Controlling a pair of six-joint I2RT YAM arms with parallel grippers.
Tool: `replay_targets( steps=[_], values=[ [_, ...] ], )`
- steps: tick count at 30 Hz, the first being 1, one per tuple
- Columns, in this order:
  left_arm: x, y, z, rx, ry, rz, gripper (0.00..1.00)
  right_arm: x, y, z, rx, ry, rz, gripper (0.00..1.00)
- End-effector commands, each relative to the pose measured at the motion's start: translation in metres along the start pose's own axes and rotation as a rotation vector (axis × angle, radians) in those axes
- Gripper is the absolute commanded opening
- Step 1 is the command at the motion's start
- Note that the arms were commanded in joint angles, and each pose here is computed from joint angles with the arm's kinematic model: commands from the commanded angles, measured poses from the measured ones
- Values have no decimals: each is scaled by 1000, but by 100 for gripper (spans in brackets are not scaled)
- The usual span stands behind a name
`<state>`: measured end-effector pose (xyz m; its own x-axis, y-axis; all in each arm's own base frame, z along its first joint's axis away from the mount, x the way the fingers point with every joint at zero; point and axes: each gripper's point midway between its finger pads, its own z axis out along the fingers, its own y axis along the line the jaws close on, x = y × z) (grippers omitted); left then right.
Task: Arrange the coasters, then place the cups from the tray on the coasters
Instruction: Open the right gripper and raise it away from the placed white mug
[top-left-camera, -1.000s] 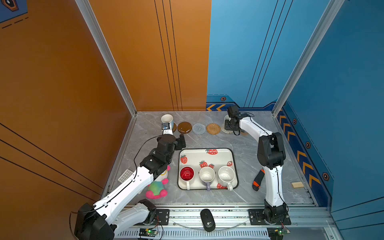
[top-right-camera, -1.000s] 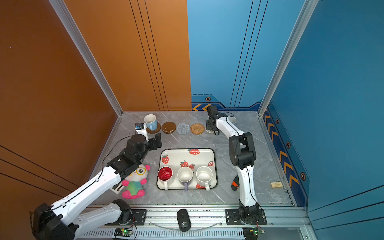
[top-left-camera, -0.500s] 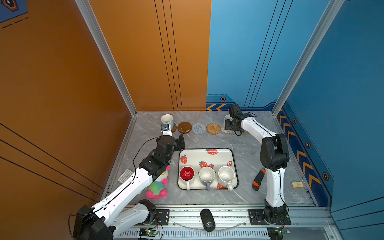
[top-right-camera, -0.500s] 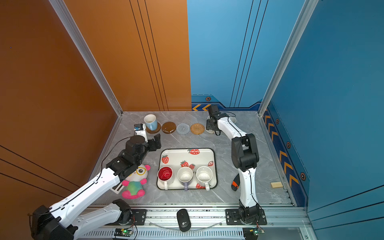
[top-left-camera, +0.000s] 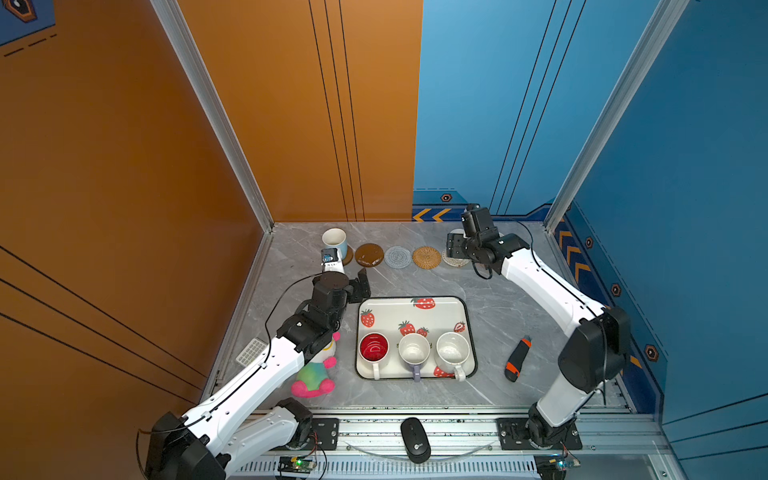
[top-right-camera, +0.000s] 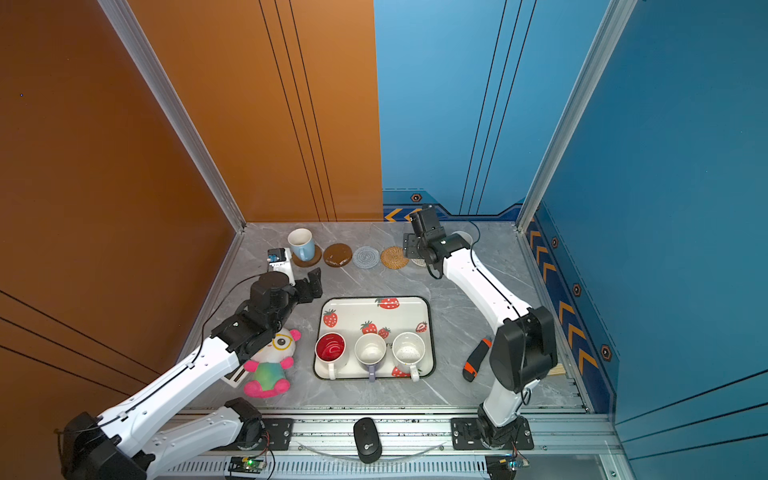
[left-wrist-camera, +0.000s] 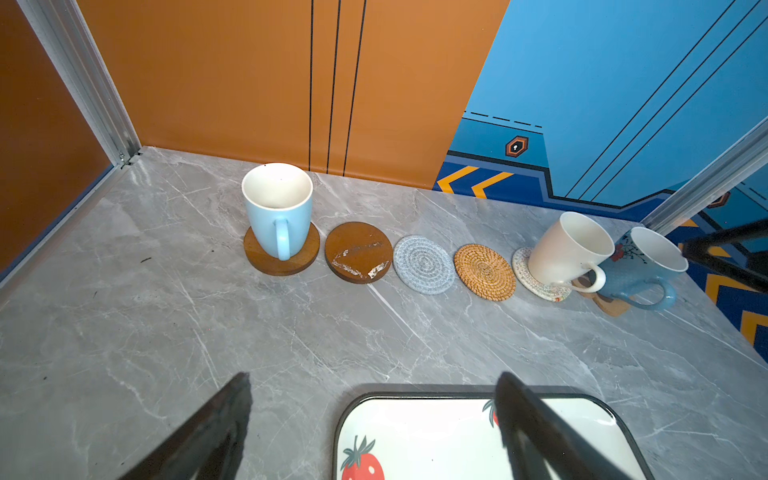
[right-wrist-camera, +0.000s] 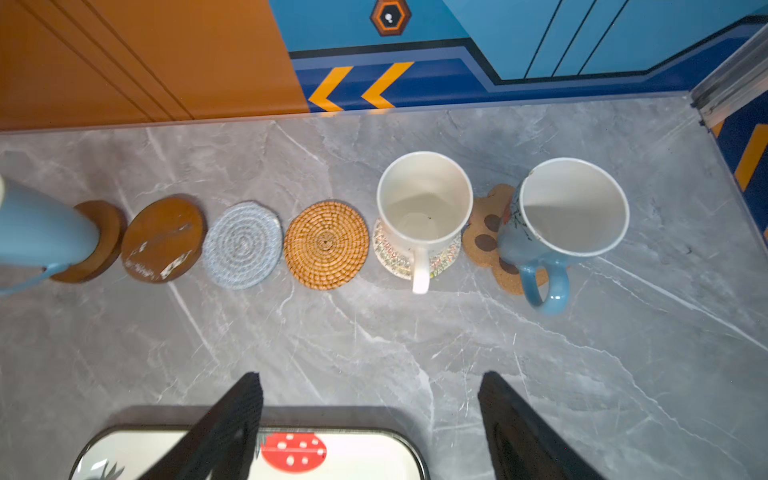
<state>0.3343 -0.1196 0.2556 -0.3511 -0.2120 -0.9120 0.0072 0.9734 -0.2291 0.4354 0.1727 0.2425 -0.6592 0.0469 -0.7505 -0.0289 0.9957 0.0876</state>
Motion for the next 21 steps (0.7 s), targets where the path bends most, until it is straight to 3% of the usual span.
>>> replay_targets(
  steps=[1,8,15,21],
  values=[
    [0,-4,4,25,3,-17,92,0,5,-24,17,-91,28,83],
    [3,-12,8,46,48,-13,92,24,18,-40,-77,-155,178,84],
    [1,-5,5,-2,79,23,92,33,9,-31,-51,-158,192,85],
    [9,-7,1,-16,194,67,91,38,21,-19,-98,-135,194,85]
  ],
)
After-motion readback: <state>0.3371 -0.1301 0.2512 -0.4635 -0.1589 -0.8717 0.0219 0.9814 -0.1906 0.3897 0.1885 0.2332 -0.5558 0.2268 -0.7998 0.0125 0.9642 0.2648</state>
